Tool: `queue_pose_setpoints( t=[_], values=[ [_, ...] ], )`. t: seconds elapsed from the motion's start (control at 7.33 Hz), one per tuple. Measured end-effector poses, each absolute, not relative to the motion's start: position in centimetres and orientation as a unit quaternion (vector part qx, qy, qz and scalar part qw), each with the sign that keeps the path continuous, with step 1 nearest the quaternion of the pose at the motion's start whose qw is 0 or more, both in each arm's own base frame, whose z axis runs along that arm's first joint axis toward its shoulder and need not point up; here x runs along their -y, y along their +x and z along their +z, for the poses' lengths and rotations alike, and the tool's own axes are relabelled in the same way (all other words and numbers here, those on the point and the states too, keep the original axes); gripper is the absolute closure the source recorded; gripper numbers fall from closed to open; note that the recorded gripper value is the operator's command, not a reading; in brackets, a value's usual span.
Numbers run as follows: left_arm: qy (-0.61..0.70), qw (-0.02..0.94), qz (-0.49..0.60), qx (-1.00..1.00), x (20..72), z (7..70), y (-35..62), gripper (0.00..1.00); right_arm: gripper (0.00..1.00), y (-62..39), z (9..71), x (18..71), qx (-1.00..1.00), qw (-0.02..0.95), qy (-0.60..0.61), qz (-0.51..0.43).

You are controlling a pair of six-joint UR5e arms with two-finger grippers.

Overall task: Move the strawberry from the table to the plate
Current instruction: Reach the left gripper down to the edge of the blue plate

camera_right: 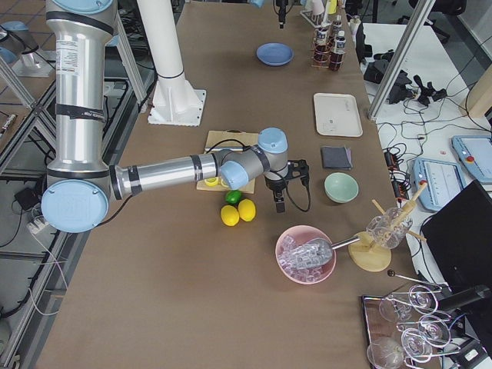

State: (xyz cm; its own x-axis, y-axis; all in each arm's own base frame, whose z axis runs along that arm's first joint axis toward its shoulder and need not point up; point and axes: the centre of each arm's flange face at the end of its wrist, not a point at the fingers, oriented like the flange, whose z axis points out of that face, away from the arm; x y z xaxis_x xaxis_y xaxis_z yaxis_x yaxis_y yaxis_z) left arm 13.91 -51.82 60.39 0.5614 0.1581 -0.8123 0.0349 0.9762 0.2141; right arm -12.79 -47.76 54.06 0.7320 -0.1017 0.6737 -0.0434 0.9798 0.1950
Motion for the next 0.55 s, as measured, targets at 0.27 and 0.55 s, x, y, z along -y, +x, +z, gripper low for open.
queue_pose_setpoints(
  t=[0.27,0.55],
  values=[
    [0.103,0.872,0.053,-0.475,52.0,62.1,17.9,0.04,0.0,-13.3,53.8,47.7,0.367,0.925,0.101,-0.016],
    [0.1,0.873,0.063,-0.474,51.6,62.3,20.1,0.12,0.0,-13.3,53.6,47.7,0.368,0.924,0.103,-0.018]
  ],
)
